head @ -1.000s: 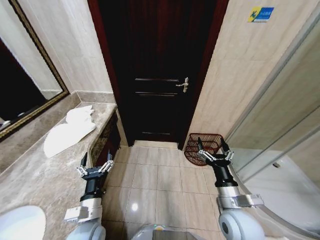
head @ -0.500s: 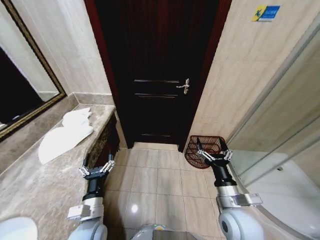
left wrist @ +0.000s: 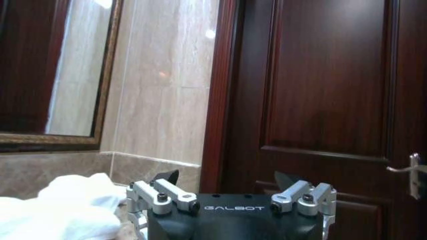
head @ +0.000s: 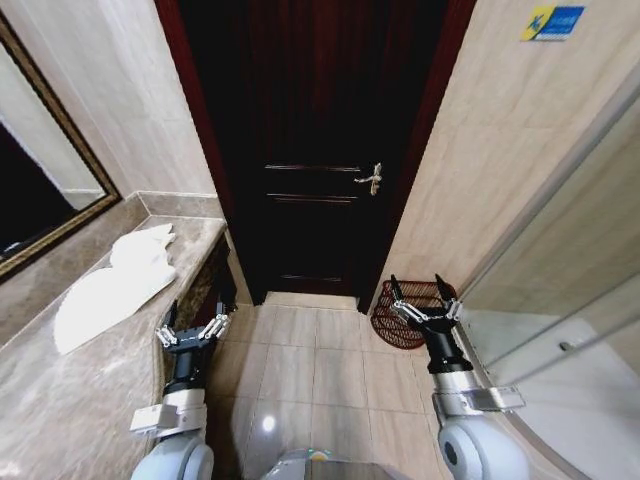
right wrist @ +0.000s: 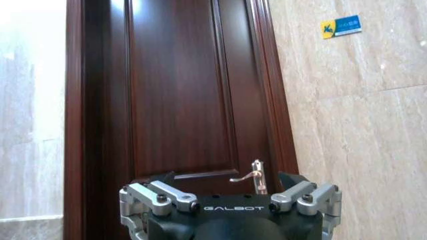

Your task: Discard the used towel into the hamper.

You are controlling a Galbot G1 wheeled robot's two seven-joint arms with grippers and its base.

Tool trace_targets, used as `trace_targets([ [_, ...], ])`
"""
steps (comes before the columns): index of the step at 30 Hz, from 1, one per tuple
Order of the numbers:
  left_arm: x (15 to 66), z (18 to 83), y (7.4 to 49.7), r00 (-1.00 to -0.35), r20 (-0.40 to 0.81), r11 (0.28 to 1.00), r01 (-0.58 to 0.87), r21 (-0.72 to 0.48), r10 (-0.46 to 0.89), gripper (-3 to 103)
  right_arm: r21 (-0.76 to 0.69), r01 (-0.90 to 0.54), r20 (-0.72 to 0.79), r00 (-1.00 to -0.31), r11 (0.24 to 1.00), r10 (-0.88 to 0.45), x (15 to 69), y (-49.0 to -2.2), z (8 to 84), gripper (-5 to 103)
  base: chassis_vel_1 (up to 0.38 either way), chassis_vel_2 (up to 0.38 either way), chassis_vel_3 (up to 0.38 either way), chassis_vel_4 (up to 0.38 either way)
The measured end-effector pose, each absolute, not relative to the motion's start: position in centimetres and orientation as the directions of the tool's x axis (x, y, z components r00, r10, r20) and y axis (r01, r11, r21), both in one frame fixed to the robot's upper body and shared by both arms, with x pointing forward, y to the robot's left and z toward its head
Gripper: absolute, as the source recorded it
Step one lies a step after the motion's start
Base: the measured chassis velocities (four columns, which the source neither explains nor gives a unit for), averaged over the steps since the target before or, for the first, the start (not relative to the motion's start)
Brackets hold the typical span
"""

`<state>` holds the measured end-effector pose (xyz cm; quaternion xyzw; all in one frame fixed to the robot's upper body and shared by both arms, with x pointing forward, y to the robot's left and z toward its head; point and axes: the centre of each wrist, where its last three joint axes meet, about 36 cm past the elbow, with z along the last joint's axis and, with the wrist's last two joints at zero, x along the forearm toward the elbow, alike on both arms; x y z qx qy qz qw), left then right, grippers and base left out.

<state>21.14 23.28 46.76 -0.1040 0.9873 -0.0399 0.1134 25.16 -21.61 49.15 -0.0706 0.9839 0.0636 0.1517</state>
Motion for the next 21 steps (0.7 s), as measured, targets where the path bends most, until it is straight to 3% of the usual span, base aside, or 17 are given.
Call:
trace_targets([
  [18,21.4,49.3,24.5,-0.933,-0.232,0.962,-0.261,-0.086,-0.274,97,0.097,-0.092,-0.313,-0.948,0.991,-0.057,25.5,-21.6,48.9,100,-0.104,0.104,0.109,-0.098],
  [21,21.8,49.2,24.7,-0.925,-0.299,0.972,-0.224,-0.077,-0.237,98,0.094,-0.077,-0.310,-0.950,0.993,-0.044,25.5,-21.6,48.8,100,0.000,0.000,0.000,0.000],
])
